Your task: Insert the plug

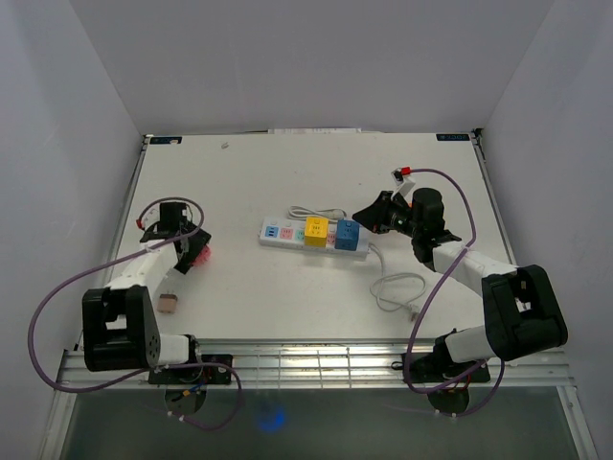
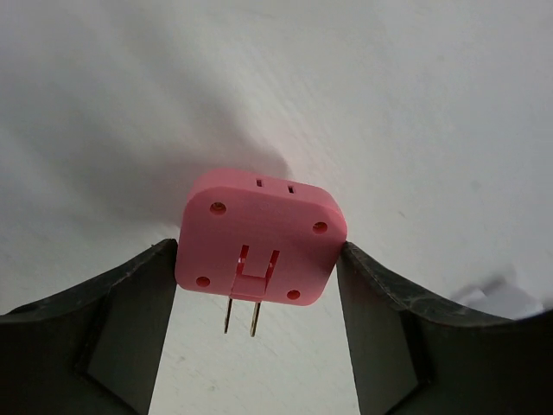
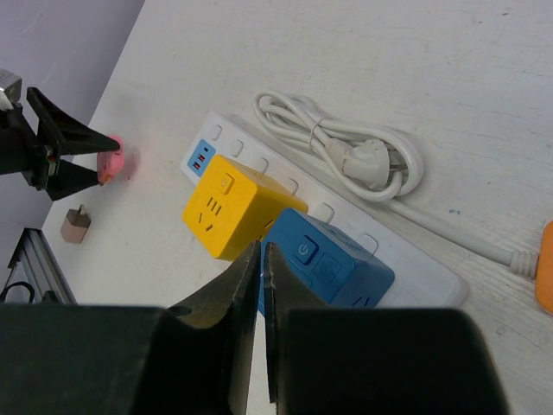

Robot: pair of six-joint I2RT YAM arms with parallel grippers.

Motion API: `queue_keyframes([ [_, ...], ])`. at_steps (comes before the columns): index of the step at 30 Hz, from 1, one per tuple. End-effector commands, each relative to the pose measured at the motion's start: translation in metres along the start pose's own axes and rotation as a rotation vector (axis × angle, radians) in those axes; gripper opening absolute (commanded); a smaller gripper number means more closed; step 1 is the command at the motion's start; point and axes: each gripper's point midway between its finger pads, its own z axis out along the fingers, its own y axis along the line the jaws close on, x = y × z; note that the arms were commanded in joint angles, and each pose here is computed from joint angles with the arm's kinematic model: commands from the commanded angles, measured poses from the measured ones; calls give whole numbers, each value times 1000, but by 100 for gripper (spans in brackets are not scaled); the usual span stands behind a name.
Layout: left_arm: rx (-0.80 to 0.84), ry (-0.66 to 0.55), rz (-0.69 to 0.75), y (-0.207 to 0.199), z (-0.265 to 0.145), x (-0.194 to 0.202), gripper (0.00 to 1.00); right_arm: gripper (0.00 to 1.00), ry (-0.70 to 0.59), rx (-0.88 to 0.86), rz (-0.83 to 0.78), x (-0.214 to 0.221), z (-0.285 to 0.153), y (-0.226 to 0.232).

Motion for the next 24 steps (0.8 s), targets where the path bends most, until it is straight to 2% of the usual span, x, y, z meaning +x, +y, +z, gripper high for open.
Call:
queue_keyframes([
  [1, 350, -58, 151, -66, -42, -5, 65, 11, -38, -53, -22, -12, 1, 9],
  [2, 466, -69, 246, -88, -57, 2, 63, 11, -36, -56, -22, -11, 1, 10],
  [3, 598, -24, 297, -105, -77, 15, 56, 12, -32, -63, -21, -9, 1, 10],
  [8, 929, 12, 429, -153, -139, 56, 50, 15, -17, -130, -13, -10, 3, 21],
  [11, 1072, 40, 528, -181, -168, 90, 45, 21, 19, -247, 5, -7, 3, 42],
  [12, 1100, 59, 582, -187, -176, 109, 44, 25, 46, -298, 9, -3, 1, 50],
  [13, 1090, 79, 609, -192, -171, 120, 43, 37, 56, -324, 13, -2, 0, 54],
  [16, 1158, 122, 658, -210, -189, 146, 43, 55, 84, -358, -3, -7, -3, 64],
  [19, 1212, 82, 723, -219, -197, 170, 40, 76, 90, -324, -28, -11, -7, 64],
  [20, 1230, 18, 728, -224, -201, 169, 40, 80, 87, -325, -34, -13, -11, 67],
  [21, 1238, 10, 764, -216, -199, 183, 36, 85, 92, -322, -31, -12, -14, 68],
  [22, 1271, -36, 782, -217, -204, 183, 36, 87, 93, -324, -31, -12, -15, 70],
  [24, 1325, -43, 816, -208, -216, 192, 33, 89, 98, -317, -22, -13, -18, 72],
])
